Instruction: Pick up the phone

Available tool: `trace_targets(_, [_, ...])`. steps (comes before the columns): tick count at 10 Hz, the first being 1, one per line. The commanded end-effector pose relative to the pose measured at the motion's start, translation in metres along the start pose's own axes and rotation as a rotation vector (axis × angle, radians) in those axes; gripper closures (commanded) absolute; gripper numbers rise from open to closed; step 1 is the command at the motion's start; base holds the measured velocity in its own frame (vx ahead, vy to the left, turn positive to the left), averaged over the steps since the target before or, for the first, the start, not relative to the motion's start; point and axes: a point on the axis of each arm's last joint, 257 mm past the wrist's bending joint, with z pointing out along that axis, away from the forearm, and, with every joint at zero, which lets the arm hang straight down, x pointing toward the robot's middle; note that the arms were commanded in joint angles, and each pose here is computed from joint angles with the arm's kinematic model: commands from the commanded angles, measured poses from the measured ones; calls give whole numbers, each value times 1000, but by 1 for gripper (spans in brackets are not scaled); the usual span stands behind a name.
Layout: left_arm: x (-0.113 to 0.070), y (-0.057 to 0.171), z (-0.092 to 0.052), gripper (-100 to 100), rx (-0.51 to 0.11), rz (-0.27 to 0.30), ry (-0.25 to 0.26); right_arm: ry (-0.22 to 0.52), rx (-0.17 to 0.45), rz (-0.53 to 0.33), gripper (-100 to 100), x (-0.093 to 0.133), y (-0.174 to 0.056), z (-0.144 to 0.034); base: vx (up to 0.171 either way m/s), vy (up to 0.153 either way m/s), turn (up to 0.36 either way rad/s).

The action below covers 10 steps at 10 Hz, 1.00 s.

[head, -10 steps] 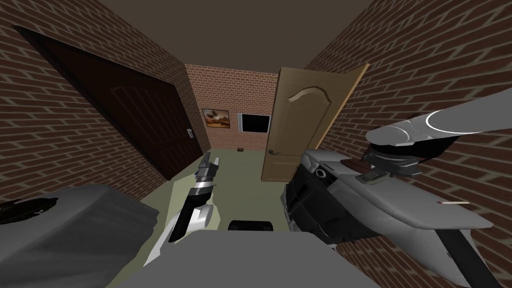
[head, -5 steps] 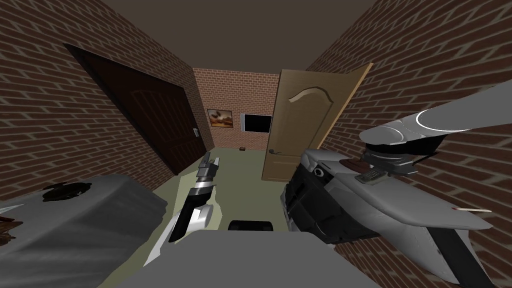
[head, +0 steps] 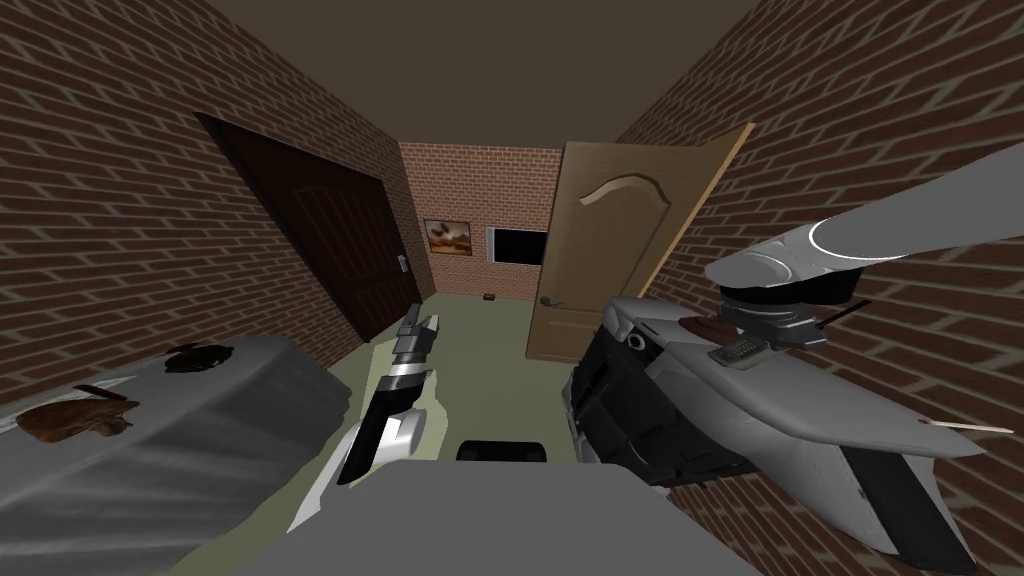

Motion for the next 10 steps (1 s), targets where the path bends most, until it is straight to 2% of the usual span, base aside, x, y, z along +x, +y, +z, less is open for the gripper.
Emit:
trace_targets(1, [0, 0, 0, 0, 0, 0, 0, 11, -6, 30, 100, 0, 1, -1, -78, -75, -7])
trace_targets(3, [0, 0, 0, 0, 0, 0, 0, 11, -6, 70, 100, 0, 1, -1, 0, 0, -36])
trace_targets(4, [0, 0, 0, 0, 0, 0, 0, 47, -32, 23, 100, -7, 1, -14, -161, -34, 292])
trace_targets(6, [0, 0, 0, 0, 0, 0, 0, 60, -30, 68, 100, -4, 1, -14, -122, -62, 107])
trace_targets(8, [0, 0, 0, 0, 0, 0, 0, 60, -29, 105, 100, -4, 1, -14, -2, -15, -29])
trace_targets(9, [0, 0, 0, 0, 0, 0, 0, 61, -31, 93, 100, -3, 2, -14, 5, 0, -4])
trace_targets(10, [0, 0, 0, 0, 0, 0, 0, 61, -32, 96, 0, -3, 2, -14, 0, 0, 0])
